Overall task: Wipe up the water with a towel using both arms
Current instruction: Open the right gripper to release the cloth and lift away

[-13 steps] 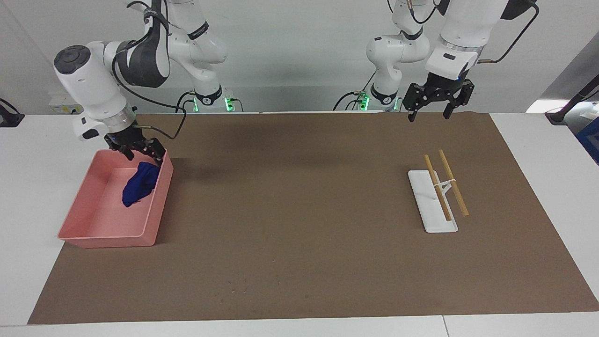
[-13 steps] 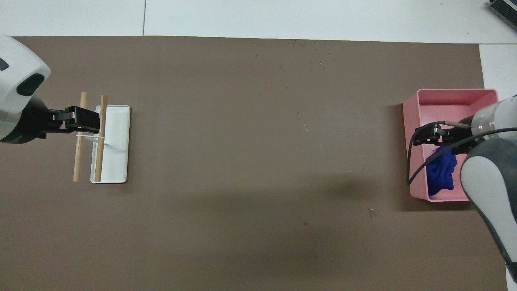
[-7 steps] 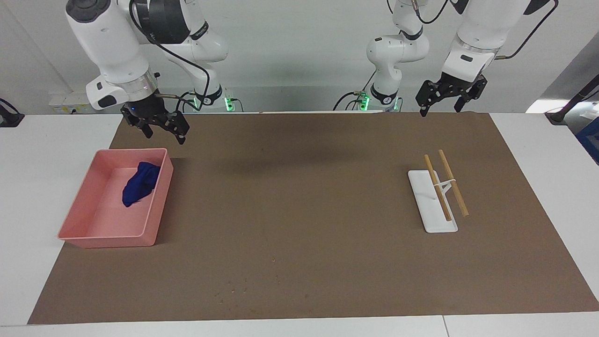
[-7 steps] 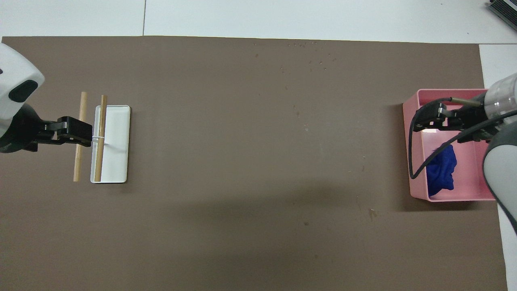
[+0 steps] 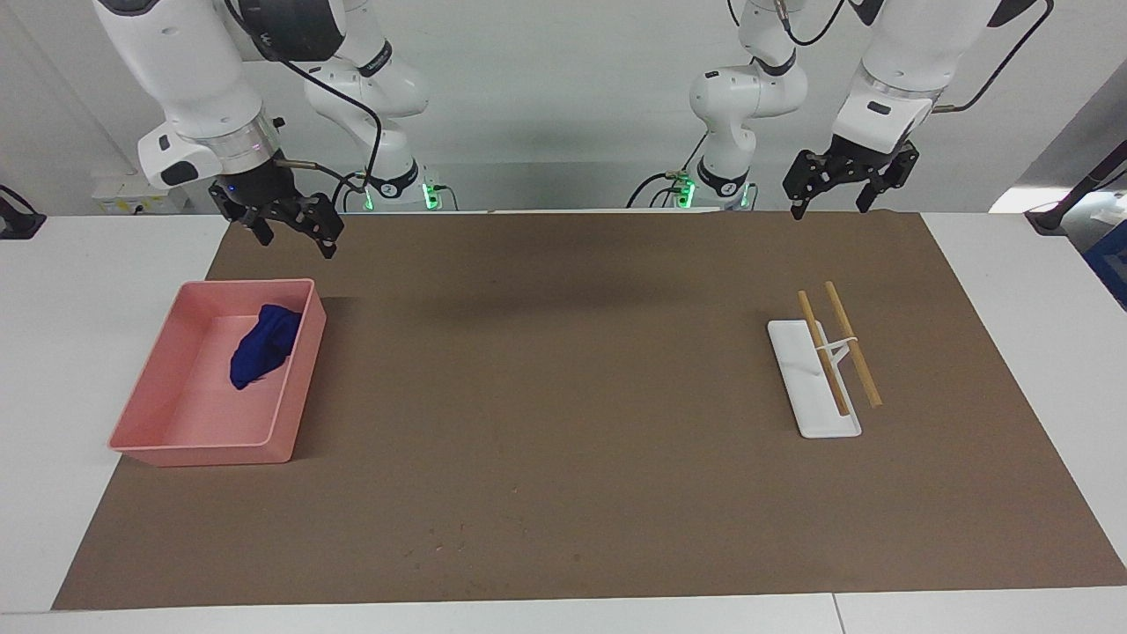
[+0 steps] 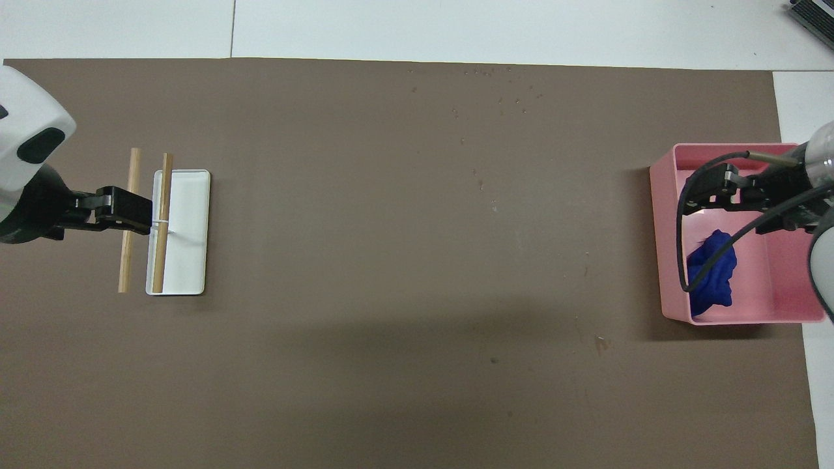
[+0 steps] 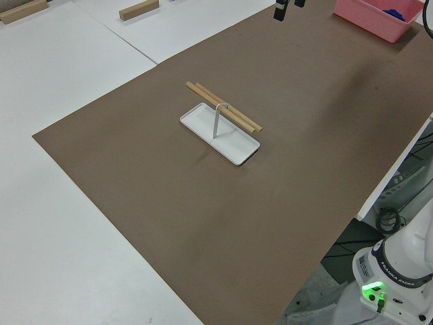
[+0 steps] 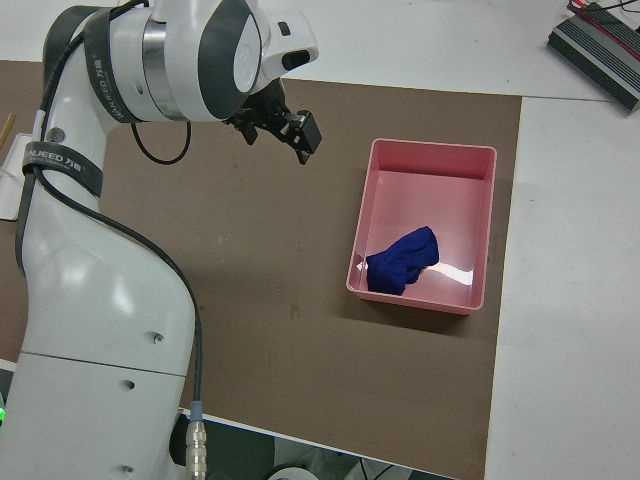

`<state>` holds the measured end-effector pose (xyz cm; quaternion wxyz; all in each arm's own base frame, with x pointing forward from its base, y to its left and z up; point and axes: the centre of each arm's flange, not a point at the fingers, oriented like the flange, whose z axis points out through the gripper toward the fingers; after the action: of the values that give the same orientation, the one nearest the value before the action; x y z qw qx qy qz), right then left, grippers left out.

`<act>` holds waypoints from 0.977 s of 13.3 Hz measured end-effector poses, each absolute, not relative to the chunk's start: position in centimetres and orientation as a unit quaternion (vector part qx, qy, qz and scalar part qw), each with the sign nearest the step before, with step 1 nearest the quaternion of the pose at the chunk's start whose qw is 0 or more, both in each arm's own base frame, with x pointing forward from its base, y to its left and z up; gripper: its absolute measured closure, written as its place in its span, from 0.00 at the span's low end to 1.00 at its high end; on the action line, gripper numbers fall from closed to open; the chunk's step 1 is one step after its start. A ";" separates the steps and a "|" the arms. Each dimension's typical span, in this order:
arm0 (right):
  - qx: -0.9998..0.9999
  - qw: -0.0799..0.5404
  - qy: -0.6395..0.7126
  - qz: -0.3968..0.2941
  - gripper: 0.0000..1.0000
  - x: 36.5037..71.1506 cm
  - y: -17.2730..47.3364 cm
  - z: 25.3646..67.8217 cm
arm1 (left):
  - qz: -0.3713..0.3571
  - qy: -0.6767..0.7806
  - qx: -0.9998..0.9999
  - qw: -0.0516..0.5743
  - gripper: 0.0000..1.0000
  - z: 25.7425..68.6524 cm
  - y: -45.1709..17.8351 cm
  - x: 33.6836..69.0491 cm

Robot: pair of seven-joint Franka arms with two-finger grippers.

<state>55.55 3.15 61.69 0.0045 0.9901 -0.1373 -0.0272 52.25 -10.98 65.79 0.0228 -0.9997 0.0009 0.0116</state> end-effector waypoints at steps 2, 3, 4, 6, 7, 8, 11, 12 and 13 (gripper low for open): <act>0.990 0.005 -0.135 -0.028 0.01 55.4 3.1 61.6 | 0.012 0.004 -1.000 0.023 0.00 65.8 -10.9 52.3; 0.991 0.005 -0.132 -0.027 0.01 55.4 3.1 61.6 | 0.012 0.003 -1.000 0.023 0.00 65.8 -10.8 52.3; 0.991 0.005 -0.130 -0.026 0.01 55.4 2.9 61.5 | 0.010 0.002 -1.000 0.022 0.00 65.8 -10.6 52.4; 0.991 0.005 -0.129 -0.024 0.01 55.5 2.8 61.5 | 0.003 0.000 -1.000 0.021 0.00 65.9 -10.4 52.6; 0.992 0.006 -0.128 -0.023 0.01 55.5 2.8 61.5 | -0.001 0.001 -1.000 0.020 0.00 66.0 -10.5 52.6; 0.992 0.006 -0.126 -0.023 0.01 55.5 2.9 61.5 | -0.002 0.001 -1.000 0.020 0.00 66.0 -10.5 52.7; 0.992 0.017 -0.120 -0.019 0.01 55.4 3.2 61.5 | -0.001 0.001 -1.000 0.020 0.00 65.9 -10.5 52.7; 0.993 0.017 -0.120 -0.018 0.01 55.4 3.2 61.6 | -0.001 0.001 -1.000 0.020 0.00 65.8 -10.5 52.7; 0.993 0.017 -0.119 -0.017 0.01 55.4 3.2 61.6 | 0.000 0.001 -1.000 0.020 0.00 65.7 -10.5 52.8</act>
<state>55.40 3.24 61.59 0.0173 0.9926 -0.1192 -0.0168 52.76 -10.48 65.74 0.0200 -0.9998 0.0007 0.0001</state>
